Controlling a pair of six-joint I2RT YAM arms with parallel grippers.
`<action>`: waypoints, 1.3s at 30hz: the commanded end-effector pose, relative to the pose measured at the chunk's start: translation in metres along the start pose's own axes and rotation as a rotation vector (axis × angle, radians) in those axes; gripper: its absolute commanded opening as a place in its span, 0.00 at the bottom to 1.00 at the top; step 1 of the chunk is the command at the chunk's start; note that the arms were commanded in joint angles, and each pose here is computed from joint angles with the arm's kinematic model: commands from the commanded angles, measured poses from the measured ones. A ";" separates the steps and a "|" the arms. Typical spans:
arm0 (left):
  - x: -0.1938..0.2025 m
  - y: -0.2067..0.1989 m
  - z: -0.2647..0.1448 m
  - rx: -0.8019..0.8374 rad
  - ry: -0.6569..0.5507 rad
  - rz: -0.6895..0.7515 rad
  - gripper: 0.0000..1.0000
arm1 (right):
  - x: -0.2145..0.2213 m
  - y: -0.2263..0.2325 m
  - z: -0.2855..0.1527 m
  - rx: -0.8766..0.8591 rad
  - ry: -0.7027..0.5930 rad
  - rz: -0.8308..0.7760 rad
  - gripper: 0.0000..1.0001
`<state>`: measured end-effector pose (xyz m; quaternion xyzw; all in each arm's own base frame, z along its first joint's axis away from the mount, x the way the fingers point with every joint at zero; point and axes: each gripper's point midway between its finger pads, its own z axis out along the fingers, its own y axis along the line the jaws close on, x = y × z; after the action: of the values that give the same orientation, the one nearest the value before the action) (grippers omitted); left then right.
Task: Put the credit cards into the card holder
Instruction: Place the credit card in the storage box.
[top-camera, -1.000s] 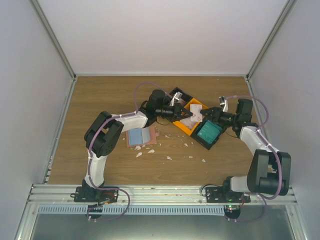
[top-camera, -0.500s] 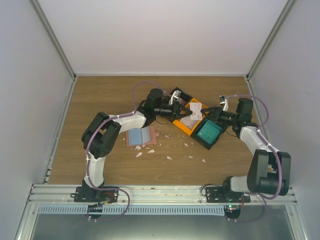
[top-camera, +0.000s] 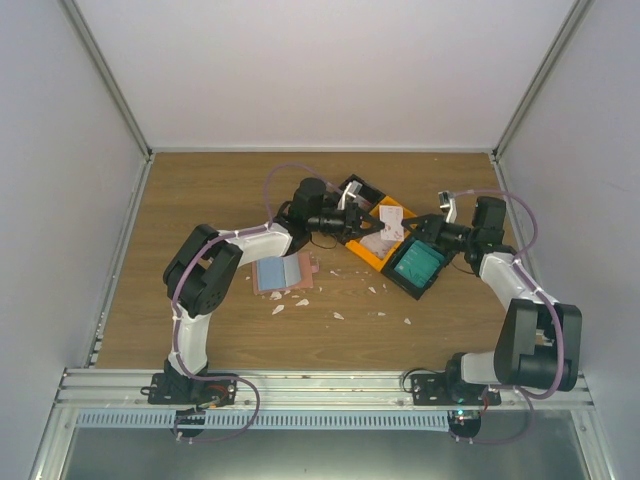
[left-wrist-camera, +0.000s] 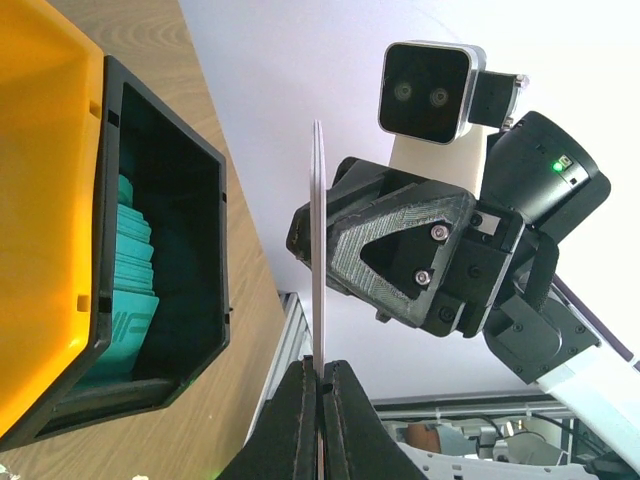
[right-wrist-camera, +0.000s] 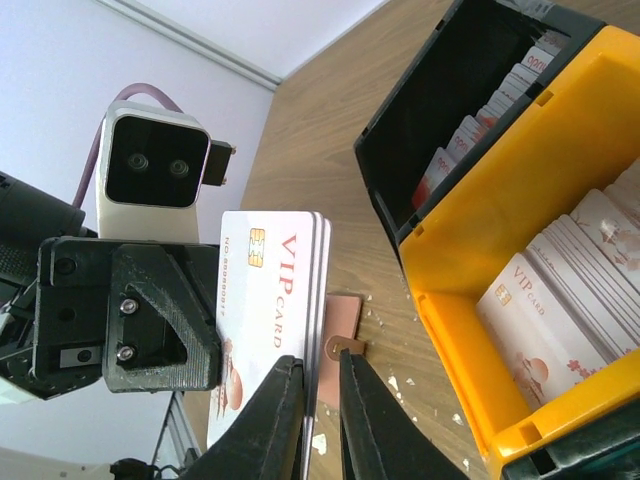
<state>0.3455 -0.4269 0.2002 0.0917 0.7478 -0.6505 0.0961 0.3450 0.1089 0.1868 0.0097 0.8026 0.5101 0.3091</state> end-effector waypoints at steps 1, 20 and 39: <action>-0.006 -0.035 -0.010 0.080 -0.022 0.095 0.00 | -0.001 -0.015 -0.001 0.063 -0.012 0.005 0.11; -0.006 -0.031 -0.009 0.072 -0.022 0.089 0.00 | -0.014 0.013 -0.009 0.011 -0.065 -0.084 0.30; -0.004 -0.033 -0.011 0.066 -0.019 0.096 0.00 | -0.023 0.016 -0.010 0.006 -0.108 -0.081 0.25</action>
<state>0.3437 -0.4241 0.2119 0.1033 0.7363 -0.6600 0.1078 0.3536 0.1019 0.2036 0.0152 0.7954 0.4936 0.3514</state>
